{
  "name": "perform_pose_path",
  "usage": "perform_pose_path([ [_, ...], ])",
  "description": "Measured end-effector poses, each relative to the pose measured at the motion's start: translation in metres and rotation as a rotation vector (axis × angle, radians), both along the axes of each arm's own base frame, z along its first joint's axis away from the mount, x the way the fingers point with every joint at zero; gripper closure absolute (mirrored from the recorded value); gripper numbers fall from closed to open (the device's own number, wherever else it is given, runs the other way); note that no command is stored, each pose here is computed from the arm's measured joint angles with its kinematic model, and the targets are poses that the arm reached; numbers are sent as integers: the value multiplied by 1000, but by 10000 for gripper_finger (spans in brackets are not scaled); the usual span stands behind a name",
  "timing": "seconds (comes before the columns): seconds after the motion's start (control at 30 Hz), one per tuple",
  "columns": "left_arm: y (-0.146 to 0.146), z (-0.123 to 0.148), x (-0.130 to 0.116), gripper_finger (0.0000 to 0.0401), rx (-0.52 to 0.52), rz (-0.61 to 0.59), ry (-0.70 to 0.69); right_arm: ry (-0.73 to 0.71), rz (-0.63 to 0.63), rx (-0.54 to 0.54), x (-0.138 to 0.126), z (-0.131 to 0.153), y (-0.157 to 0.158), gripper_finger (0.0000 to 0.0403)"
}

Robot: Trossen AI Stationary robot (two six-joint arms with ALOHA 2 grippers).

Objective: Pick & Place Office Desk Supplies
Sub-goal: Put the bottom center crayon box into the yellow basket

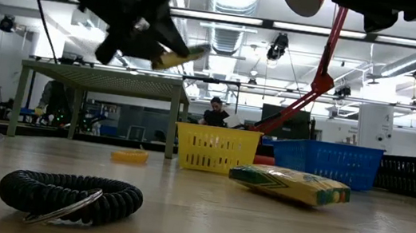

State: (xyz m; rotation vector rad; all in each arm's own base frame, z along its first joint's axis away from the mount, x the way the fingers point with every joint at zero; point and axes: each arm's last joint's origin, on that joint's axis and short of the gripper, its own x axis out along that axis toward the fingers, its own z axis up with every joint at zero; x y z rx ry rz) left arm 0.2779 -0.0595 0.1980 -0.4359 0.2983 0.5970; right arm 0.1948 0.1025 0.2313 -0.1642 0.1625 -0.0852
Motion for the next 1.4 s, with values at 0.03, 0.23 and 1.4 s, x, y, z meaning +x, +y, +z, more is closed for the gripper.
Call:
perform_pose_path([
  [0.03, 1, -2, 5, 253, -7, -11, 10, 0, 0, 0, 0, 0, 0, 335],
  [0.23, 7, -9, 40, 253, -48, -71, 67, 0, 0, 0, 0, 0, 0, 335],
  [1.4, 31, -37, 116, 253, -542, 332, 33, -4, 0, 2, 0, 0, 0, 335],
])
